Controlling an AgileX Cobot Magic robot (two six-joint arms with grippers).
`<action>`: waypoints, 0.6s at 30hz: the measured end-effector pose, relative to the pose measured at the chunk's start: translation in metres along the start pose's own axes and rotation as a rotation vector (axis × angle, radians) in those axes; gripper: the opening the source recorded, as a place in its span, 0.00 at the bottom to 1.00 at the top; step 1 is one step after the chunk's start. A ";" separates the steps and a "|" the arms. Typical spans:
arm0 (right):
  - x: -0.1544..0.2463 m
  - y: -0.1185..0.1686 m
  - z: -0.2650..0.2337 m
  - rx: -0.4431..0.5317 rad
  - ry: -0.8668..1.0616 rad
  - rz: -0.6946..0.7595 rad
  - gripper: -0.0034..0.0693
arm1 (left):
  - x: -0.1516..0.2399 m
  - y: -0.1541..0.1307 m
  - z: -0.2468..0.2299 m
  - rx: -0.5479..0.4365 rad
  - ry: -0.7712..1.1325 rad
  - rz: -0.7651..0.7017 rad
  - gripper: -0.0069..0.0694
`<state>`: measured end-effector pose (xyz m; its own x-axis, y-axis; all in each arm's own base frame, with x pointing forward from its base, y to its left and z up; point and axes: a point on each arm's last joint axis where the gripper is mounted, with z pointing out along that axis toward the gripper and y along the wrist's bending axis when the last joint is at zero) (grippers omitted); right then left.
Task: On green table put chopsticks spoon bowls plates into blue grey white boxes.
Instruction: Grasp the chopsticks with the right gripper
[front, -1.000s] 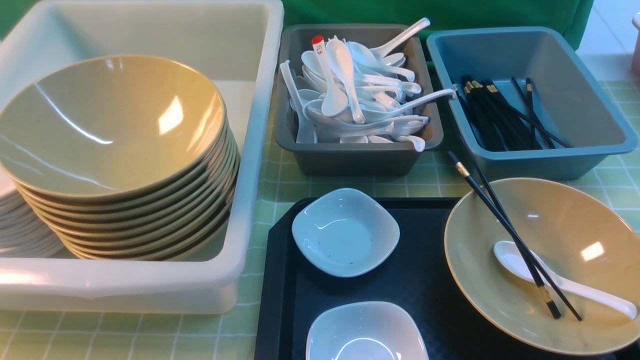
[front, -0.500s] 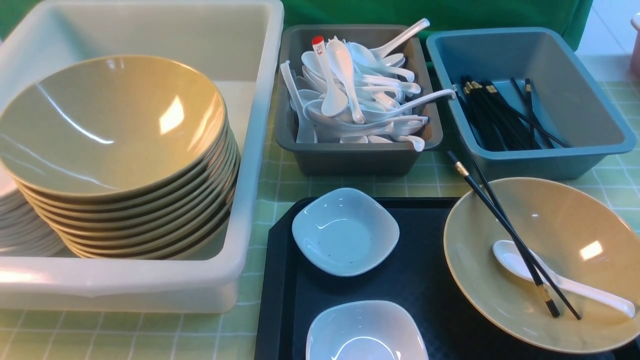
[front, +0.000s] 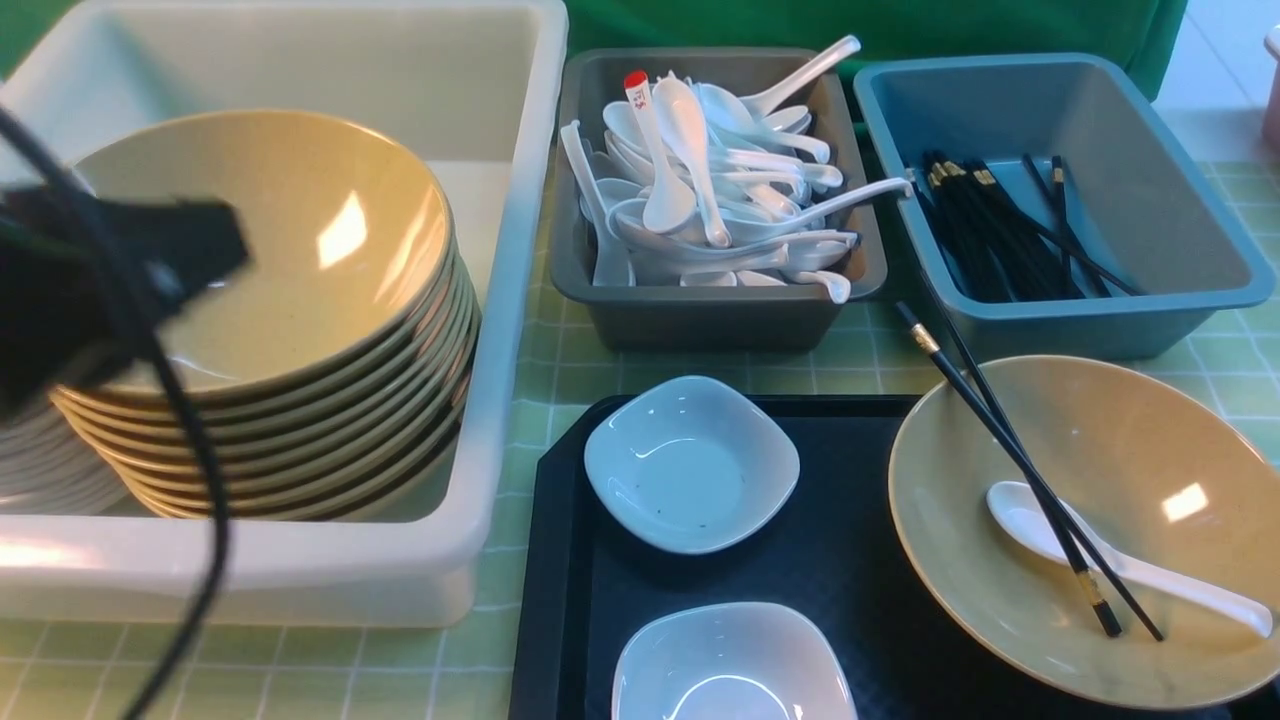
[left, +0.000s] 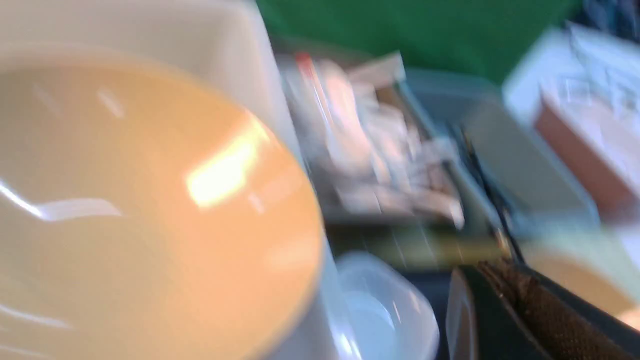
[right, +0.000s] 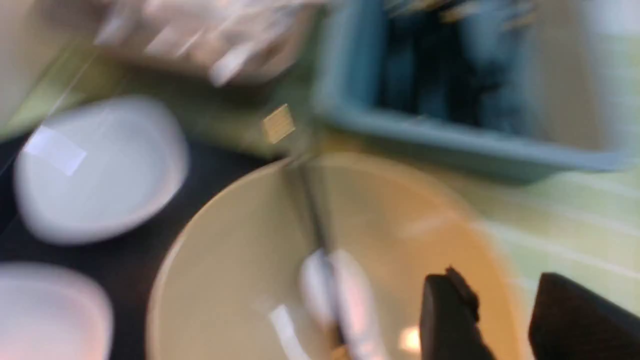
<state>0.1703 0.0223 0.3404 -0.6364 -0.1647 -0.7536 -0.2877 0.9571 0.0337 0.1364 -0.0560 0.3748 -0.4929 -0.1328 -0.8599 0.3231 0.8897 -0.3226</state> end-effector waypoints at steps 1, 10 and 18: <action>-0.004 0.003 0.020 -0.052 0.073 -0.055 0.46 | 0.005 -0.005 0.007 0.040 0.061 0.021 0.09; -0.023 0.015 0.120 -0.201 0.312 -0.226 0.66 | 0.013 -0.013 0.029 0.125 0.185 0.023 0.09; -0.017 0.007 0.198 -0.221 0.447 -0.212 0.67 | 0.013 -0.013 0.030 0.126 0.186 0.023 0.09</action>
<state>0.3204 0.0788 0.2232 -0.7766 -0.4800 -0.4080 -0.5557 0.8271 0.0847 0.1495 -0.0824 0.3560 -0.6211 -0.0199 -0.7835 0.4285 0.8284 -0.3607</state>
